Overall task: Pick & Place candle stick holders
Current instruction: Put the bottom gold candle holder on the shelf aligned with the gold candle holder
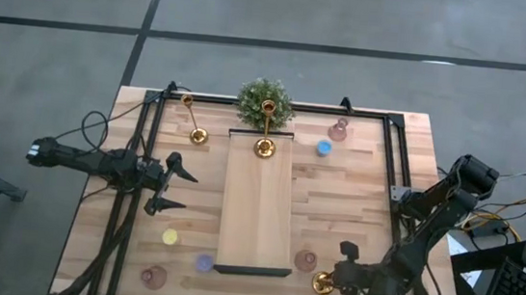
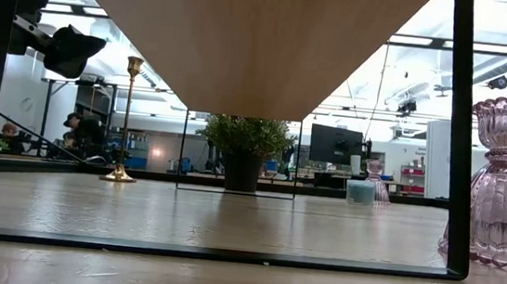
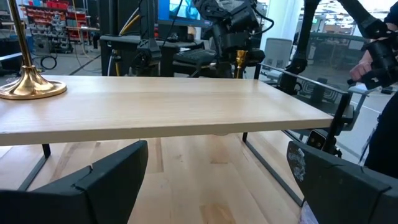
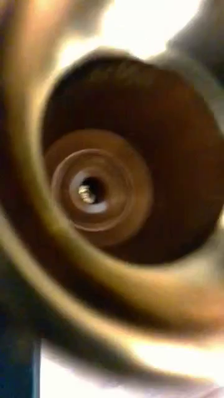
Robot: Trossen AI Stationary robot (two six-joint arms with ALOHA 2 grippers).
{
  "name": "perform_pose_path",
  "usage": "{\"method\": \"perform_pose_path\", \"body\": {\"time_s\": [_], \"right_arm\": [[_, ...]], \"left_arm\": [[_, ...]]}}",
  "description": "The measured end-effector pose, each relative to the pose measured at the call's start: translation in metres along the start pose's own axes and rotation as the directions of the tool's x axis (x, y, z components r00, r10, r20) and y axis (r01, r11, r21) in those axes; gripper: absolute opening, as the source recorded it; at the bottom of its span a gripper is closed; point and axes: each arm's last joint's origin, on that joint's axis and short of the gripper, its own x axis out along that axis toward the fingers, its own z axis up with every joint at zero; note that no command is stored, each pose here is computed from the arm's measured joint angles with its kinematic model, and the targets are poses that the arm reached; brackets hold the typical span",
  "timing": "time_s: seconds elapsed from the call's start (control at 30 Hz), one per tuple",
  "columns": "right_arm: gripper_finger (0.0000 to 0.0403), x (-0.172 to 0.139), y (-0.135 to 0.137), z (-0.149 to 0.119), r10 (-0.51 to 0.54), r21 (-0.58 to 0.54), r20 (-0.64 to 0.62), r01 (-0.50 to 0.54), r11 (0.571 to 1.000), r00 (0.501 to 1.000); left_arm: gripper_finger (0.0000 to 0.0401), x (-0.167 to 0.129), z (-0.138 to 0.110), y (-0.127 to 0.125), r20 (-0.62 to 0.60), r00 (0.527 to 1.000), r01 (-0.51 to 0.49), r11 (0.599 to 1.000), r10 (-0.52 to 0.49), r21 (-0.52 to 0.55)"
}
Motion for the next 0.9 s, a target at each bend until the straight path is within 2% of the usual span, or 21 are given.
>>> {"method": "perform_pose_path", "body": {"time_s": [0.2, 0.43, 0.6, 0.77, 0.9], "right_arm": [[0.0016, -0.010, -0.002, 0.006, 0.014, 0.020, 0.033, -0.015, 1.000, 0.999], [0.0015, -0.030, -0.010, 0.024, 0.017, 0.081, 0.129, -0.027, 0.996, 0.992], [0.0014, -0.052, -0.032, 0.047, -0.010, 0.180, 0.192, -0.025, 0.983, 0.981], [0.0014, -0.084, -0.063, 0.076, -0.123, 0.259, 0.180, 0.073, 0.963, 0.976], [0.0014, -0.110, -0.083, 0.104, -0.228, 0.252, 0.163, 0.183, 0.950, 0.960]], "left_arm": [[0.0387, 0.000, 0.000, 0.000, 0.000, 1.000, 0.000, 1.000, 0.000, 0.000], [0.0387, 0.000, 0.000, 0.000, 0.000, 1.000, 0.000, 1.000, 0.000, 0.000], [0.0387, 0.000, 0.000, 0.000, 0.000, 1.000, -0.001, 1.000, 0.001, 0.000], [0.0387, 0.000, 0.000, 0.000, 0.000, 1.000, 0.000, 1.000, 0.000, 0.000], [0.0388, 0.000, 0.000, 0.000, 0.000, 1.000, 0.000, 1.000, 0.000, 0.000]]}}
